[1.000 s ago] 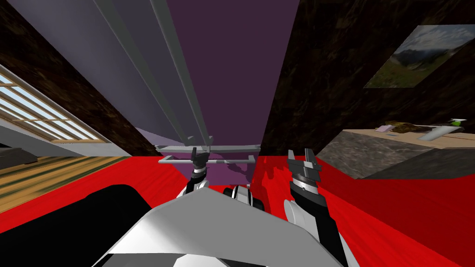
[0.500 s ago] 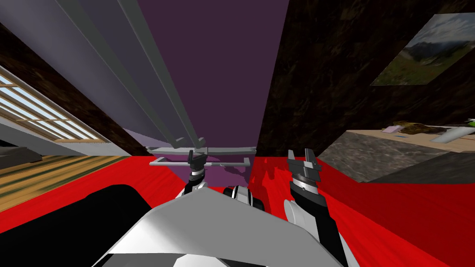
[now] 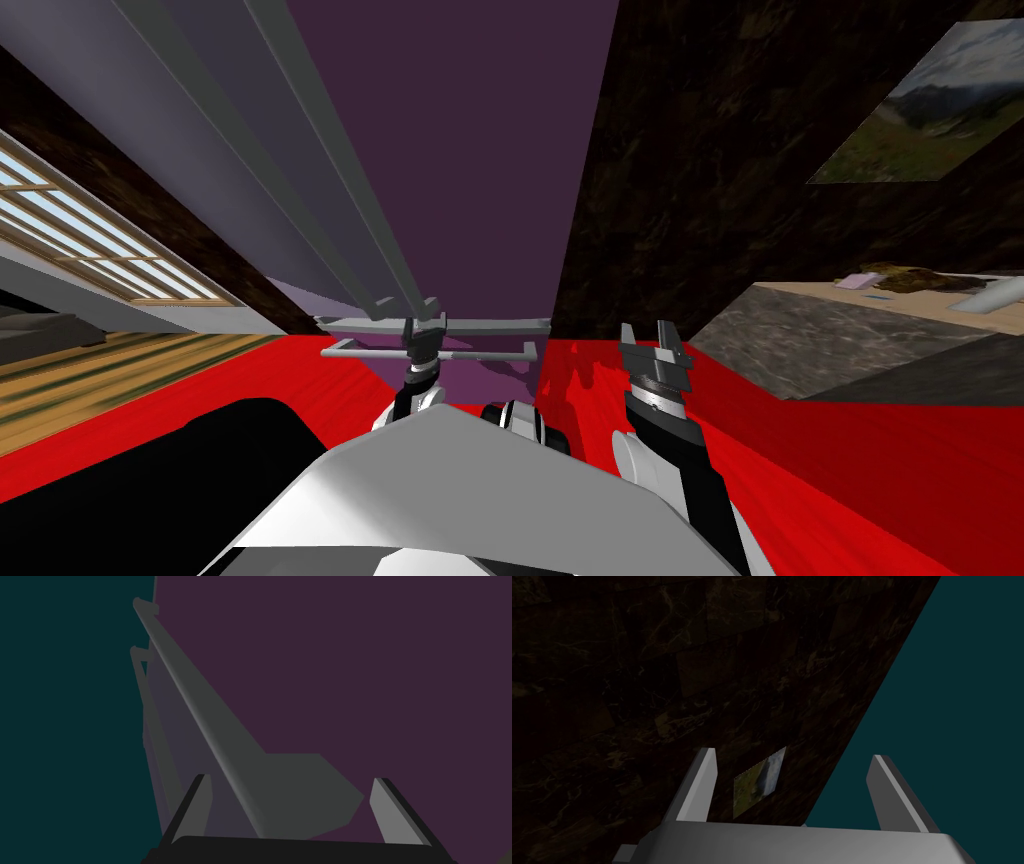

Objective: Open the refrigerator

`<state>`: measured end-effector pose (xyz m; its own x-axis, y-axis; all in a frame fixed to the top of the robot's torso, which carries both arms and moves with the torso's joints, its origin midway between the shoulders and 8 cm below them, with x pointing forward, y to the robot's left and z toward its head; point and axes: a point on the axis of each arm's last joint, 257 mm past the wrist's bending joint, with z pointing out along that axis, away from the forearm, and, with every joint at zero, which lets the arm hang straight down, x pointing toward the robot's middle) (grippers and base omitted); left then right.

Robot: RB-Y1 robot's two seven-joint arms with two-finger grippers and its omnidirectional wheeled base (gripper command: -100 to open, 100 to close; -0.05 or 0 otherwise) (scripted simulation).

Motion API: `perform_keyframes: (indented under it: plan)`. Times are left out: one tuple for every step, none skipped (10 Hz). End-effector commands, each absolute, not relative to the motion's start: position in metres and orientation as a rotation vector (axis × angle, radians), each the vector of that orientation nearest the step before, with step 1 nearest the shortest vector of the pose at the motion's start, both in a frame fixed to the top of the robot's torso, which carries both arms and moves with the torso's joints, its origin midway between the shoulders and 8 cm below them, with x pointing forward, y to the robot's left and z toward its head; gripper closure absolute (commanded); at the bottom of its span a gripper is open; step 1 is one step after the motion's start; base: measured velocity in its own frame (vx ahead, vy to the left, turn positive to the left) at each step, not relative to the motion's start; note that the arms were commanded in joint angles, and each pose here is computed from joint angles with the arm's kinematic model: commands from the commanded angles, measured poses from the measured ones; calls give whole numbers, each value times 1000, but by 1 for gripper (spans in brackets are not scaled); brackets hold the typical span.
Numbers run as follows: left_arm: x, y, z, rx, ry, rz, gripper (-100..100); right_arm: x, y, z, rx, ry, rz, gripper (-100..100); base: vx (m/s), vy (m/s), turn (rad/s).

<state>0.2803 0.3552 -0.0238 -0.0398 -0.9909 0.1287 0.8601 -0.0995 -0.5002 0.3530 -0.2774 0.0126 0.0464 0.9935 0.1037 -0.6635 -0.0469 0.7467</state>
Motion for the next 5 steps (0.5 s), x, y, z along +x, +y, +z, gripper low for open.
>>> perform_keyframes:
  plan:
    - [281, 357, -20, -514, 332, -1603, -100, 353, -277, 13, 752, 569, 1466, 0, 4, -8, 9]
    - [278, 354, -29, -514, 329, -1599, 100, 353, -277, 13, 752, 569, 1466, 0, -13, 18, -44]
    - [278, 353, -32, -514, 328, -1598, 100, 353, -277, 13, 752, 569, 1466, 0, -25, 27, -38]
    - [276, 351, -38, -515, 327, -1596, 100, 353, -277, 13, 752, 569, 1466, 0, -25, 21, -30]
    - [274, 349, -44, -515, 327, -1594, 100, 353, -277, 13, 752, 569, 1466, 0, -29, 16, -23]
